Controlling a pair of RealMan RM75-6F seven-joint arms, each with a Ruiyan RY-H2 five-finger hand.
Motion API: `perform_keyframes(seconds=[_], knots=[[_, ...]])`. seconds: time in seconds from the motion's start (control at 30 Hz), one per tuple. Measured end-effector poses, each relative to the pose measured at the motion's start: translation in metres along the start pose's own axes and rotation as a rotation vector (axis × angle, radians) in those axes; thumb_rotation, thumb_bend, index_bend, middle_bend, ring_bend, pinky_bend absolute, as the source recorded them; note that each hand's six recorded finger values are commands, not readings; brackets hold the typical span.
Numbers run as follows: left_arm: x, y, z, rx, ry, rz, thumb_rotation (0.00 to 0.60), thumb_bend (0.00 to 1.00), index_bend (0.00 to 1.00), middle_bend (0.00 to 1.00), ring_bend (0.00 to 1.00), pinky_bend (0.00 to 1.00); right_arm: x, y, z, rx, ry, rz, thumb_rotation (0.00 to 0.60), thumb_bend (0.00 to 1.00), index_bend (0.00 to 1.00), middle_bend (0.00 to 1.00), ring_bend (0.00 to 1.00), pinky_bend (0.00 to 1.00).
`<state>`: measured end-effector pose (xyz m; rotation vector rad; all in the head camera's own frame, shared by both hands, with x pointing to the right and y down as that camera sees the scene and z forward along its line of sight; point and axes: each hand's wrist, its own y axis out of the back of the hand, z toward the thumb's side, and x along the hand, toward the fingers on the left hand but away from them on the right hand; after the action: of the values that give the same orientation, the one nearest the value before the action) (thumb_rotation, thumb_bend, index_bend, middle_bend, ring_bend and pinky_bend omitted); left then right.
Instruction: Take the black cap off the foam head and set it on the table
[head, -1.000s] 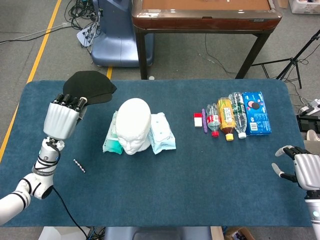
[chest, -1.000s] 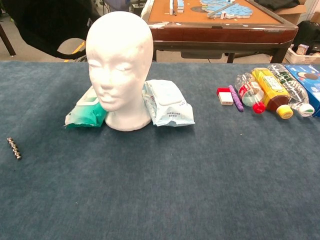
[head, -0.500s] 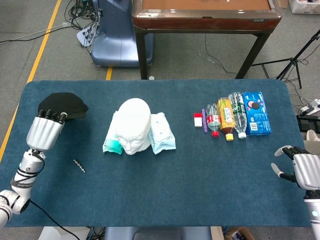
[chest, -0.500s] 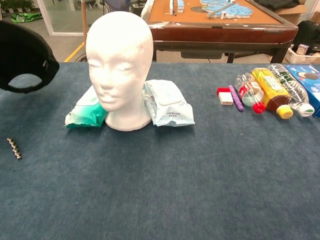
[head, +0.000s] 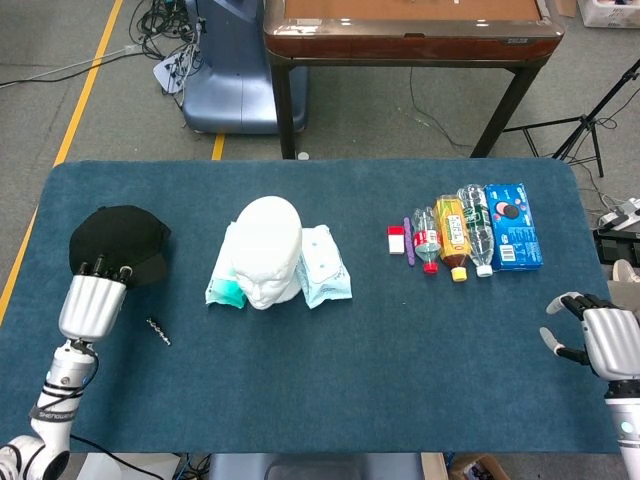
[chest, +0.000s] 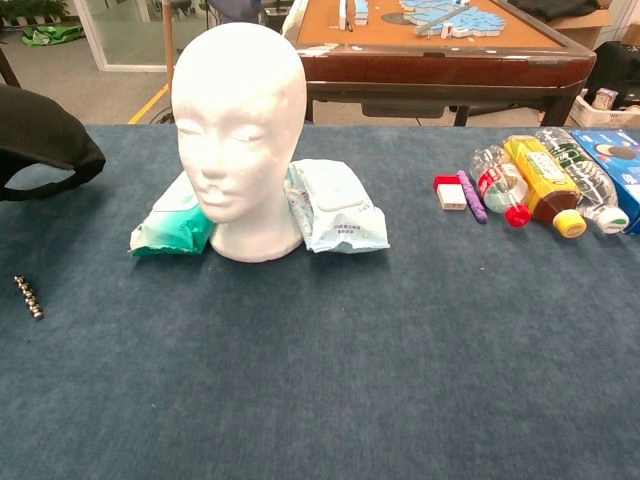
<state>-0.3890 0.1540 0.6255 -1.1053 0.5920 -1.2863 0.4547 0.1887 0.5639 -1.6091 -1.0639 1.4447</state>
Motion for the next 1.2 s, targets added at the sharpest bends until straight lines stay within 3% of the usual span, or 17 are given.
perform_keyframes(seconds=[0.1,0.37,0.47,0.83,0.93,1.03,1.2], knots=[[-0.018,0.0,0.006,0.001,-0.008,-0.078,0.6,0.49,0.57,0.36,0.26,0.48,0.0,-0.001,0.001,0.004,0.0,0.004,0.6,0.27,0.49,0.46,0.41,0.48],[-0.056,0.005,0.014,0.026,-0.014,-0.241,0.6,0.07,0.04,0.29,0.21,0.47,-0.001,-0.004,0.002,0.012,-0.001,0.012,0.6,0.27,0.49,0.46,0.41,0.48],[-0.066,0.01,0.017,0.022,-0.015,-0.286,0.6,0.04,0.0,0.28,0.21,0.47,-0.002,-0.004,0.002,0.015,-0.001,0.014,0.6,0.27,0.49,0.46,0.41,0.48],[-0.099,0.028,0.019,-0.02,-0.006,-0.419,0.6,0.01,0.02,0.28,0.22,0.47,-0.002,-0.006,0.003,0.025,-0.003,0.016,0.6,0.27,0.49,0.46,0.41,0.48],[-0.101,0.033,0.02,-0.056,-0.011,-0.405,0.6,0.01,0.18,0.32,0.27,0.5,-0.002,-0.007,0.003,0.028,-0.004,0.016,0.6,0.27,0.49,0.46,0.41,0.48],[-0.102,0.04,0.02,-0.114,-0.015,-0.366,0.6,0.02,0.35,0.42,0.35,0.56,-0.002,-0.007,0.004,0.033,-0.005,0.015,0.6,0.27,0.49,0.46,0.41,0.48],[-0.105,0.049,0.013,-0.234,-0.003,-0.269,0.6,0.22,0.48,0.54,0.42,0.62,-0.002,-0.008,0.005,0.042,-0.005,0.011,0.6,0.27,0.49,0.46,0.41,0.48]])
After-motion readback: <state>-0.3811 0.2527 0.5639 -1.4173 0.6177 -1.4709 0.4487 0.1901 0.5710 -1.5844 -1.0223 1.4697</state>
